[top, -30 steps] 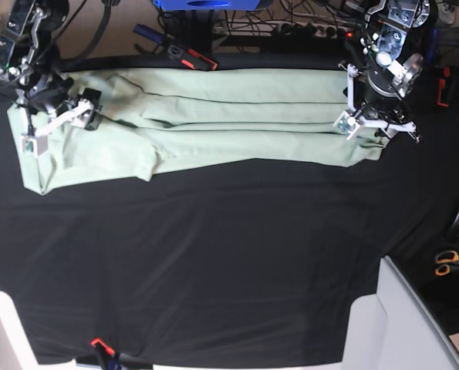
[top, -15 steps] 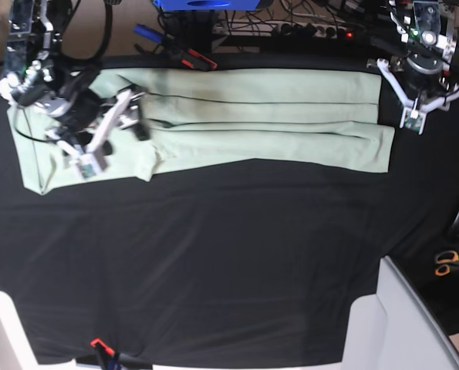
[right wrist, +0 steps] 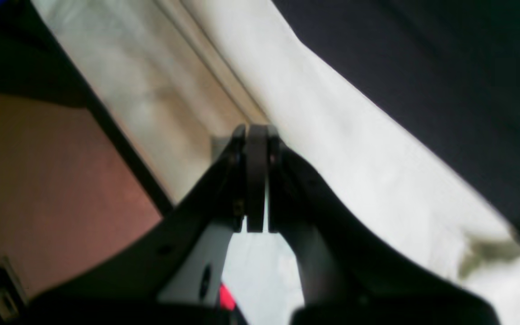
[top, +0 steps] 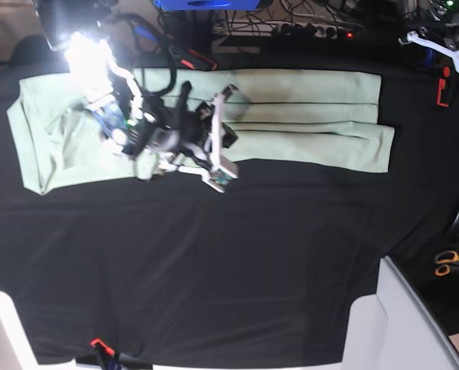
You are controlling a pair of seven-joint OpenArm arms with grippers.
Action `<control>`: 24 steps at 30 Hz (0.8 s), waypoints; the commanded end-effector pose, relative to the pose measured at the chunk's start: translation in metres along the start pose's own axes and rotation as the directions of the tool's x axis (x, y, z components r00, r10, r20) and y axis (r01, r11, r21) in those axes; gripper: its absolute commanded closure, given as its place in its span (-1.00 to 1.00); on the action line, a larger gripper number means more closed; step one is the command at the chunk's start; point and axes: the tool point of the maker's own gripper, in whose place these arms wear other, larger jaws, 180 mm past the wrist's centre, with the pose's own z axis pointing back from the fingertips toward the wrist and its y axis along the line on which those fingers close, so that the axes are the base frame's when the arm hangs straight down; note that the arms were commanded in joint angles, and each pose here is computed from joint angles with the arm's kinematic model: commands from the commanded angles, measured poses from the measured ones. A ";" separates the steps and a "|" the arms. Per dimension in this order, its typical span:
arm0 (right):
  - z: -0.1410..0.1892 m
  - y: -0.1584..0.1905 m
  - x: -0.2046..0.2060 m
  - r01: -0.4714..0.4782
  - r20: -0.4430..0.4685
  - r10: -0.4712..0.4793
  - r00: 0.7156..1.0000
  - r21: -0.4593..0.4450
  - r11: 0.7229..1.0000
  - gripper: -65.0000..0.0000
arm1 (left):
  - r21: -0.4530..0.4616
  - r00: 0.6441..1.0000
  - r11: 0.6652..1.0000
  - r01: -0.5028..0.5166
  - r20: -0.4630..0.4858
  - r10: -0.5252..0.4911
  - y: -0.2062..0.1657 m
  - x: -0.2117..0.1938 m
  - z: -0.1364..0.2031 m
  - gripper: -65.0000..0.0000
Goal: Fold the T-shirt properly
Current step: 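Release the shirt and move the right gripper onto the shirt's folded end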
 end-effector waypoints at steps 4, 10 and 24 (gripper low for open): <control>-0.026 0.017 0.046 -0.068 0.032 0.066 0.997 0.070 0.995 0.95 | -0.003 0.999 1.000 -0.031 -0.032 0.031 0.000 -0.017 -0.003 1.00; -0.050 0.020 0.055 -0.084 -0.026 0.088 0.996 0.104 0.991 0.95 | -0.005 0.998 1.000 -0.016 0.062 0.016 -0.005 0.014 0.004 1.00; 0.011 -0.020 -0.024 0.138 0.085 -0.134 0.987 -0.043 0.989 0.95 | 0.108 0.840 0.892 0.438 0.303 -0.449 -0.033 0.180 -0.028 -0.17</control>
